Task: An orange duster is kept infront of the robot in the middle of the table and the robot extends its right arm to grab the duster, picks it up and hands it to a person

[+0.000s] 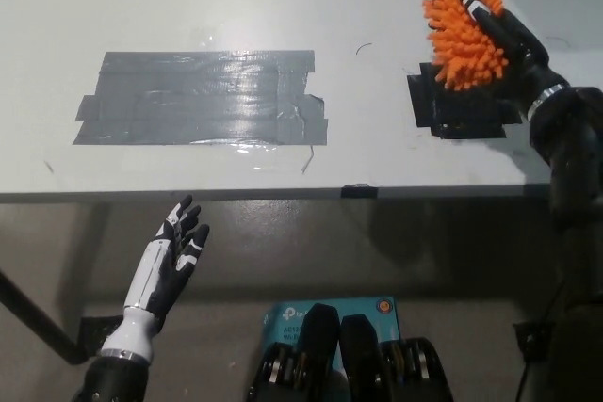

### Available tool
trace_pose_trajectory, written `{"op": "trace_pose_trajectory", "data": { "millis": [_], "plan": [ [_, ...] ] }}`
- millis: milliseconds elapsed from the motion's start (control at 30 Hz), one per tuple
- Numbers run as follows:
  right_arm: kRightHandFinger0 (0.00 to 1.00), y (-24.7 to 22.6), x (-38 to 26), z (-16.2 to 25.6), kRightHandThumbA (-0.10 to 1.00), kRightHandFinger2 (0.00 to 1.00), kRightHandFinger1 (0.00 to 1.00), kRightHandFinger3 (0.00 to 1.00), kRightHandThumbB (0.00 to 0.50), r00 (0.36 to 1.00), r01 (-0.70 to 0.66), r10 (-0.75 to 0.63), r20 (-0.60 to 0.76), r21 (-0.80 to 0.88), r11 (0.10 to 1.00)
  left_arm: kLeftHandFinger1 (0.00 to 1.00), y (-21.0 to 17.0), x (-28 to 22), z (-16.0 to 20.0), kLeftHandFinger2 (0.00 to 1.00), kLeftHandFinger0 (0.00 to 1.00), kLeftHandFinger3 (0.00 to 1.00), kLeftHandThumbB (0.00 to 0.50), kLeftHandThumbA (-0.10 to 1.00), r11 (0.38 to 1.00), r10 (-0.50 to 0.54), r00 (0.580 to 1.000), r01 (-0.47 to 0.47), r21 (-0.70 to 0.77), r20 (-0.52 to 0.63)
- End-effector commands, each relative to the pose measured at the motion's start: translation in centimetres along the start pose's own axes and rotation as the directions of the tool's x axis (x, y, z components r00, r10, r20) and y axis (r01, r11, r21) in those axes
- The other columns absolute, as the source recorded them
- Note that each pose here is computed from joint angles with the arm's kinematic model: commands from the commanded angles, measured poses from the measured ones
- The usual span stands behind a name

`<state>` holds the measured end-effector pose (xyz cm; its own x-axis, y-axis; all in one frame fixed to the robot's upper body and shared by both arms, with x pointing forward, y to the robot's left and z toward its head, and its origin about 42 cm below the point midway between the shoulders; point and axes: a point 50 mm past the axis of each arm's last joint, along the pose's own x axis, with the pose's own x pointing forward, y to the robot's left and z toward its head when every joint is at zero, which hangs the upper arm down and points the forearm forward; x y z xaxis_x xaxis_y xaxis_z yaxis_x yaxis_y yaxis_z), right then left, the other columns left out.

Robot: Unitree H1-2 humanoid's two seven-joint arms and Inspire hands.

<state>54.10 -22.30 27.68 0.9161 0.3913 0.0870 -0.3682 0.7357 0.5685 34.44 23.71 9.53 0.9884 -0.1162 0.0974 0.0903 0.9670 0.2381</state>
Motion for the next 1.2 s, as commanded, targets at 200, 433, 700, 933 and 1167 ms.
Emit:
{"op": "trace_pose_trajectory", "data": {
  "millis": [200, 433, 700, 933, 1167],
  "plan": [
    [0.00, 7.5, 1.5, 1.8, -0.10, 0.72, 0.36, 1.00, 0.093, 0.954, -0.292, 0.278, 0.110, 0.139, 0.946, 1.00, 1.0, 1.5, 2.0, 0.99, 1.00, 1.00, 0.144, 0.80, 1.000, -0.001, 0.996, -0.001, 0.018, 0.090],
    [0.00, 7.1, 3.0, -1.4, -0.10, 0.76, 0.39, 1.00, 0.107, 0.966, -0.253, 0.257, 0.010, 0.217, 0.943, 1.00, 1.0, 1.6, 2.2, 0.98, 1.00, 1.00, 0.144, 0.80, 1.000, -0.001, 0.996, -0.002, 0.022, 0.094],
    [0.00, 7.0, 3.9, -3.8, -0.10, 0.75, 0.36, 1.00, 0.134, 0.964, -0.231, 0.257, -0.066, 0.269, 0.935, 0.99, 1.0, 1.7, 2.3, 0.97, 1.00, 1.00, 0.144, 0.80, 1.000, 0.000, 0.995, -0.002, 0.020, 0.096],
    [0.00, 6.8, 4.0, -4.8, -0.10, 0.76, 0.38, 1.00, 0.146, 0.965, -0.212, 0.246, -0.094, 0.276, 0.938, 1.00, 1.1, 1.8, 2.4, 0.99, 1.00, 1.00, 0.137, 0.80, 1.000, -0.004, 0.995, 0.002, 0.025, 0.100],
    [0.00, 6.5, 3.8, -4.7, -0.10, 0.79, 0.34, 1.00, 0.168, 0.969, -0.196, 0.227, -0.099, 0.259, 0.946, 1.00, 1.1, 2.0, 2.6, 0.98, 1.00, 1.00, 0.146, 0.79, 1.000, -0.006, 0.995, 0.004, 0.020, 0.099]
  ]
}}
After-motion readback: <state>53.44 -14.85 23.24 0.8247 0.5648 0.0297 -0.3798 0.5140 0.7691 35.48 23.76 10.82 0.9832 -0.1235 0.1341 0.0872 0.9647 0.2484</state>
